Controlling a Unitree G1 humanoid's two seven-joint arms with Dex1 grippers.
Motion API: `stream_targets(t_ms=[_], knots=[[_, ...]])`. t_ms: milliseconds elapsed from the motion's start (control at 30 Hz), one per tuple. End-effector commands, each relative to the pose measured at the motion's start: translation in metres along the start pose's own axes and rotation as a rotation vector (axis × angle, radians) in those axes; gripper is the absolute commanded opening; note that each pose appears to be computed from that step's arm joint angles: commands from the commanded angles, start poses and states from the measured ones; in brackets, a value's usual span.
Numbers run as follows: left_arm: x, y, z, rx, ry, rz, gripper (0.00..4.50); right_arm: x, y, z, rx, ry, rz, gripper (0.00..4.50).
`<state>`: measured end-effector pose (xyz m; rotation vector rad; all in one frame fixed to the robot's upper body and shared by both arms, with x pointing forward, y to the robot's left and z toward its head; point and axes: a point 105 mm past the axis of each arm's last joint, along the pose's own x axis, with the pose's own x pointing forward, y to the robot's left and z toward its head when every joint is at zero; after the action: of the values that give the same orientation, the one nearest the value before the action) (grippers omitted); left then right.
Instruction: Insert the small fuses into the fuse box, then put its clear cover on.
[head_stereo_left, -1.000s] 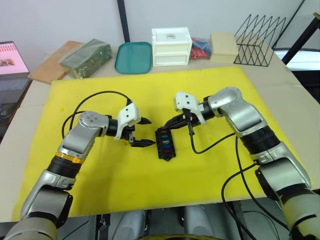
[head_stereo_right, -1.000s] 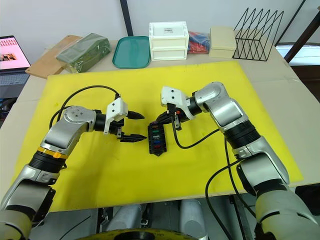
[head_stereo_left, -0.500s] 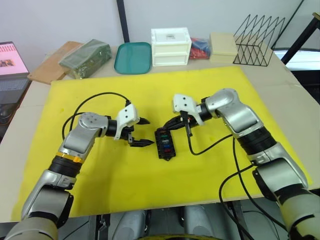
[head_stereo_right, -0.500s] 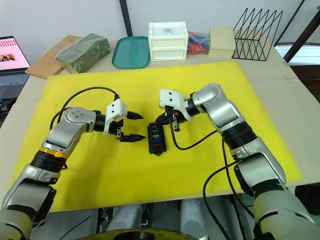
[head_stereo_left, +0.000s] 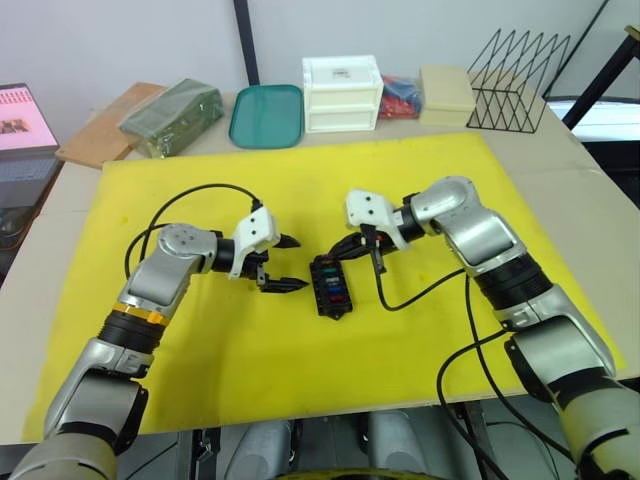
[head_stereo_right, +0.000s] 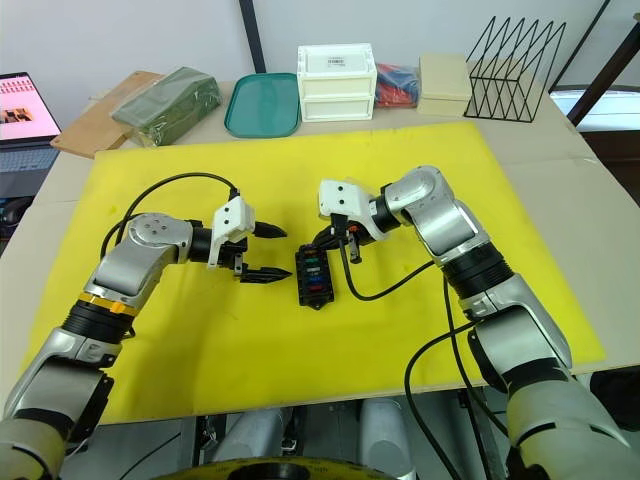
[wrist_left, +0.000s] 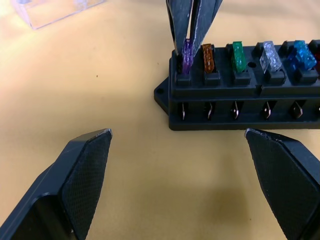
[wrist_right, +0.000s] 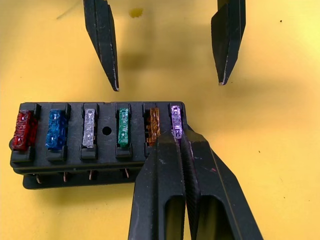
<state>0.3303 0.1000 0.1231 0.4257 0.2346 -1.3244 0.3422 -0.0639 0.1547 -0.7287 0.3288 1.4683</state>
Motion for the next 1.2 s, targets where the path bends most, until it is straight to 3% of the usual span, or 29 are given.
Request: stream_targets(t_ms=[33,100,200,767,1100,1200], knots=[[-0.004,0.004,0.016,0.048,-0.025,0.007,4.48,-0.001,0.001,0.002,0.000,0.000,0.010,0.00],[-0.004,0.004,0.016,0.049,-0.026,0.008,4.48,-0.001,0.000,0.004,-0.002,-0.004,0.009,0.00],[-0.004,0.004,0.017,0.050,-0.027,0.008,4.50,-0.002,-0.001,0.006,-0.005,-0.007,0.005,0.67],[-0.004,0.004,0.015,0.050,-0.024,0.011,4.50,-0.022,-0.009,0.031,-0.040,-0.045,-0.032,0.67],[-0.008,0.004,0.015,0.050,-0.020,0.012,4.50,-0.023,0.000,0.048,-0.035,-0.096,0.001,0.67],[-0.007,0.003,0.015,0.050,-0.021,0.012,4.50,-0.017,0.000,0.047,-0.019,-0.110,-0.003,0.03]])
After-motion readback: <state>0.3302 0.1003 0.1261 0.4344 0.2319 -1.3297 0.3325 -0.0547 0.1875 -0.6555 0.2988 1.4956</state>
